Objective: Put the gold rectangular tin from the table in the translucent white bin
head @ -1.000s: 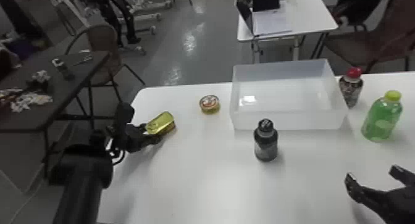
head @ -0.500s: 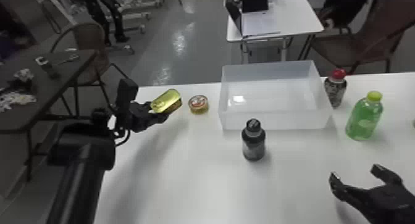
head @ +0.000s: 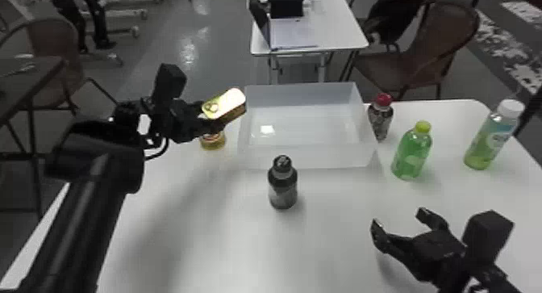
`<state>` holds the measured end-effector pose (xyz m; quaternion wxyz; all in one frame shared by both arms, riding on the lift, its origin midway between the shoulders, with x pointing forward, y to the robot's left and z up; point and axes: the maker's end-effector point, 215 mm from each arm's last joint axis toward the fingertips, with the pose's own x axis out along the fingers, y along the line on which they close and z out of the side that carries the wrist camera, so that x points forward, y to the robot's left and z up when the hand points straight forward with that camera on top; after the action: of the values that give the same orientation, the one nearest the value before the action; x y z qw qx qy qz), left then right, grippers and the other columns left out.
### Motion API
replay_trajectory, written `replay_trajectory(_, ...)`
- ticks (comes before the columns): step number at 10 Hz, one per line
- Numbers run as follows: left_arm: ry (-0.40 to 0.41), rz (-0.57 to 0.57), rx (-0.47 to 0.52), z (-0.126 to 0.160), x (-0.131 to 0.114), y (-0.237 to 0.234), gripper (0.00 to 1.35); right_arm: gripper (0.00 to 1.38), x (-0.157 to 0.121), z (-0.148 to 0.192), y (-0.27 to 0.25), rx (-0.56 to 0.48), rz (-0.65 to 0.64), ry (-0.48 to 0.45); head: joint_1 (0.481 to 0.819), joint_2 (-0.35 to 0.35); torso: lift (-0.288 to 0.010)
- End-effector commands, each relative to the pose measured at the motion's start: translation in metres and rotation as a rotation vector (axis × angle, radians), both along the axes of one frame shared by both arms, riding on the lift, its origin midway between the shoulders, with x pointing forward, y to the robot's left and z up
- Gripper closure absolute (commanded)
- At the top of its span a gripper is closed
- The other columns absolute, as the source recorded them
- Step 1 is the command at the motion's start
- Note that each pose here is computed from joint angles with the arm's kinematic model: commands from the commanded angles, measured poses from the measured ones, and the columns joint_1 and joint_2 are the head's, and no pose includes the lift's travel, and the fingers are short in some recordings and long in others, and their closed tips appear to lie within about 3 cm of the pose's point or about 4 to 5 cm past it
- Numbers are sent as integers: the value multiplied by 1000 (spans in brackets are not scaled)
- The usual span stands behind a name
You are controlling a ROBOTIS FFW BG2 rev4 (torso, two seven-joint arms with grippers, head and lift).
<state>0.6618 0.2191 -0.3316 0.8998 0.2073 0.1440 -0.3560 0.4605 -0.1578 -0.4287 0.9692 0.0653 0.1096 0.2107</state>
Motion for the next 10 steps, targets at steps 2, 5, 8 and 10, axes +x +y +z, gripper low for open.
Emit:
replay_trajectory(2,-8,-69,-63,5,13,-62,825,101,1,-2,1,0,1,4,695,38,-128)
replay_trajectory(5,16,-91,-120,-17,23,-113,823,101,4,-2,1,1,4,2,695,-22,-128)
replay_trajectory(8,20,-93,-116,-32,24,-133,622,101,4,-3,1,3,5,5,695,-54,-128)
replay_trajectory(10,29,-115,-132,-31,21,-146,363,101,3,-3,1,5,7,5,695,-70,-128)
